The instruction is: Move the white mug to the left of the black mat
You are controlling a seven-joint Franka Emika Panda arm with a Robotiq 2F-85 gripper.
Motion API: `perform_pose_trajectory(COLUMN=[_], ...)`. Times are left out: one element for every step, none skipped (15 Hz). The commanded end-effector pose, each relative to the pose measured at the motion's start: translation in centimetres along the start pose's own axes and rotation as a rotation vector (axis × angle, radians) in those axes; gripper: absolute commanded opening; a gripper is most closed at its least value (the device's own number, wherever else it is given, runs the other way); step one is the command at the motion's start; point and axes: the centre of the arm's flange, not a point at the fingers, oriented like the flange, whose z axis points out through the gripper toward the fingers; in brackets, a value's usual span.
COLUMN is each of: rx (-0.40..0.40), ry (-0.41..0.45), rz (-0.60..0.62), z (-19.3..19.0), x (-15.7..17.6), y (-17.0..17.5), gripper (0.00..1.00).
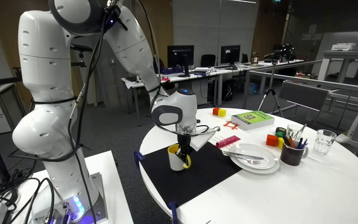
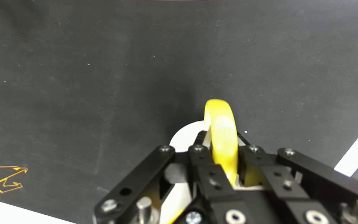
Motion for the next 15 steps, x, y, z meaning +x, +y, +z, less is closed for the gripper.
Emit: perform_pose_trajectory(rx=[-0.013, -0.013, -0.014, -0.014, -0.017, -0.016, -0.018, -0.016, -0.014, -0.018, -0.019, -0.028, -0.017, -0.020, -0.008], ry=[0.035, 0.047, 0.058, 0.070, 0.084, 0.097, 0.106, 0.114, 0.124, 0.126, 0.132, 0.131, 0.139, 0.141, 0.147], rz=[-0.020, -0.022, -0.021, -0.019, -0.010, -0.003, 0.012, 0.028, 0.043, 0.060, 0.088, 0.115, 0.164, 0.210, 0.256], z=[-2.2, -2.5, -2.9, -3.2, -3.9, -4.3, -4.9, -5.4, -6.0, -6.5, -6.9, -7.4, -7.8, -8.1, -8.4], x=[-0.4, -0.5, -0.5, -0.6, -0.6, -0.6, -0.7, -0.7, -0.7, -0.7, -0.7, -0.7, -0.6, -0.3, 0.1], y=[-0.5, -0.5, -0.6, -0.6, -0.6, -0.5, -0.4, -0.3, -0.2, 0.0, 0.2, 0.5, 0.8, 1.3, 1.7], gripper=[0.02, 0.02, 0.02, 0.02, 0.02, 0.02, 0.02, 0.02, 0.02, 0.02, 0.02, 0.02, 0.02, 0.02, 0.02])
